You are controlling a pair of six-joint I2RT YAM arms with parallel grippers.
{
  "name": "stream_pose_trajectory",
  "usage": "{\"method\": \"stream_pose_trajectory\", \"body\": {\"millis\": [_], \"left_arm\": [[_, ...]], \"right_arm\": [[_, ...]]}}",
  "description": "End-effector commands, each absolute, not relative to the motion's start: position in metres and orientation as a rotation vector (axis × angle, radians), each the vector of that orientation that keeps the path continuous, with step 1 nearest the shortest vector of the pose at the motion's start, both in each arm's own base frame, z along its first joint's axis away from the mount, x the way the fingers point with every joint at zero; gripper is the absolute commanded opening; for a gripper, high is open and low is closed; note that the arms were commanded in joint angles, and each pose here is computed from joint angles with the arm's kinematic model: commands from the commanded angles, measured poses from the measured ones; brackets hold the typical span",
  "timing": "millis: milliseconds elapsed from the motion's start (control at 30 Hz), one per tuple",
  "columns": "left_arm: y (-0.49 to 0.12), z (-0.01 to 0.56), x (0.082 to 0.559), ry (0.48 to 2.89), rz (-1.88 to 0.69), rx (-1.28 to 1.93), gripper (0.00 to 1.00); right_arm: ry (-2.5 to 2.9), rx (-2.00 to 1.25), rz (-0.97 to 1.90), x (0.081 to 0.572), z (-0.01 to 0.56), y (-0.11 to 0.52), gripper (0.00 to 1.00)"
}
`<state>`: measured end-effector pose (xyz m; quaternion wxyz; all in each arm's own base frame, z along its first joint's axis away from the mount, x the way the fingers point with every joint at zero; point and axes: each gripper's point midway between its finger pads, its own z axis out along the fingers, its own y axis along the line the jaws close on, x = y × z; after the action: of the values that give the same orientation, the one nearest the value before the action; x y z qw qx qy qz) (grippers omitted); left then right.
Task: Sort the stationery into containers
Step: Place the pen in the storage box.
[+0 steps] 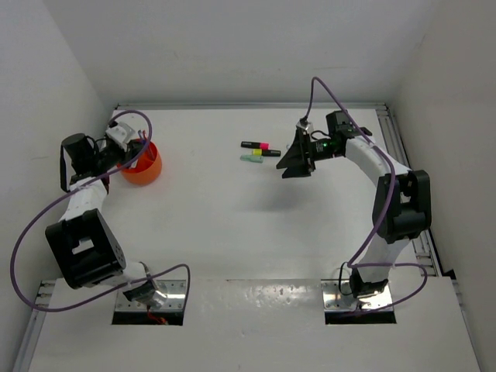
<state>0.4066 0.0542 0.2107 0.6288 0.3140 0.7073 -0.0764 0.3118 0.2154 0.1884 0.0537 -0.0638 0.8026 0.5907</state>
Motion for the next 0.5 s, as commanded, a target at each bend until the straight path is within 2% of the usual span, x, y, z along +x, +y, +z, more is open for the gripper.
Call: {"method": "stream_pose_trajectory", "body": {"millis": [0, 200, 467], "left_arm": [[0.058, 0.238, 0.416, 1.501, -0.106, 0.806, 0.00], [0.063, 0.222, 0.419, 1.513, -0.097, 0.823, 0.03], [0.072, 0.207, 0.420, 1.537, -0.125, 0.799, 0.14]], "right_arm": [[2.403, -0.237, 1.798, 0.314, 0.188, 0.216, 0.69], [2.410, -0.228, 1.801, 0.318, 0.186, 0.217, 0.69], [2.457, -0.235, 1.694, 0.321, 0.174, 0.213, 0.67]]}}
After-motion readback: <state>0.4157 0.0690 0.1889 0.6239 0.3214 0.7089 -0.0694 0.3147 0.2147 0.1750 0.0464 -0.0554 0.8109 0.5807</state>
